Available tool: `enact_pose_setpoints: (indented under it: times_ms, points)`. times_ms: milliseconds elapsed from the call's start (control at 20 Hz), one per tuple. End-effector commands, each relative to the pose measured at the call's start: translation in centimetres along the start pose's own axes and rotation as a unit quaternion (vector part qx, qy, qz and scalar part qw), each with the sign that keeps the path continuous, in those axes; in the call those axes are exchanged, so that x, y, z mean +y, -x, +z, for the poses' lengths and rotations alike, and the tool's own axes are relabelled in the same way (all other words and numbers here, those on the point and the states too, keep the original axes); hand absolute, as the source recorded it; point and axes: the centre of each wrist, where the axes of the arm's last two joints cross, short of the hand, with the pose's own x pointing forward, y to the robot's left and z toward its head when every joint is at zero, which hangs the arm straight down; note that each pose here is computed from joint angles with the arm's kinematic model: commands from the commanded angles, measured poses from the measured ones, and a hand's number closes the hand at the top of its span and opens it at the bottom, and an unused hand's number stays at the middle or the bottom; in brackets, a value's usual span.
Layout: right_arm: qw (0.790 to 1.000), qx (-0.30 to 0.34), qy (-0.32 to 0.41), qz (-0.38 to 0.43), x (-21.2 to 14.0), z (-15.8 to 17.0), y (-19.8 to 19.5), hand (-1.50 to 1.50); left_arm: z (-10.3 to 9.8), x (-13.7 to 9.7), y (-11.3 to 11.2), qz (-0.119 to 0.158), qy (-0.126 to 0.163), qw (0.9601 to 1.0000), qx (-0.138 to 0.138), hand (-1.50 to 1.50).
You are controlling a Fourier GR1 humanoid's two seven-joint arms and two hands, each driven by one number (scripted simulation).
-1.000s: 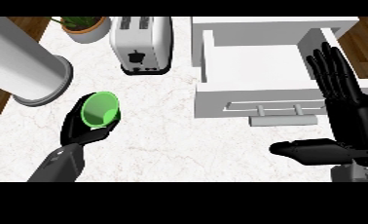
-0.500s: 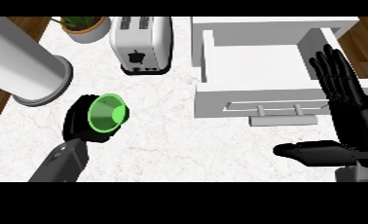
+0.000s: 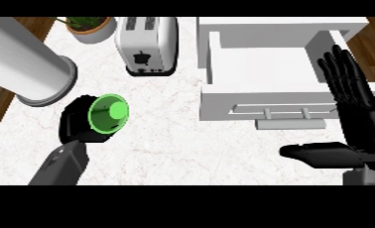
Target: Pick up the cup, place it into the drawer and close the drawer
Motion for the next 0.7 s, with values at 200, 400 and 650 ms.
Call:
enact_pose_setpoints:
  times_ms: [200, 400, 650]
  points:
    - [1.0, 0.006, 0.001, 0.008, -0.2, 0.0, 0.7, -1.5, -4.3, -5.3, -0.7, 0.045, 0.106, 0.9888, -0.094, 1.5]
    - [1.0, 0.011, 0.015, 0.007, -1.5, 1.0, -0.9, -1.5, -7.6, -8.3, -3.0, 0.028, 0.136, 0.9841, -0.111, 1.5]
    - [1.0, 0.013, 0.017, 0.006, -1.1, 0.3, 0.7, -1.5, -11.1, -15.8, -6.8, 0.009, 0.174, 0.9781, -0.113, 1.5]
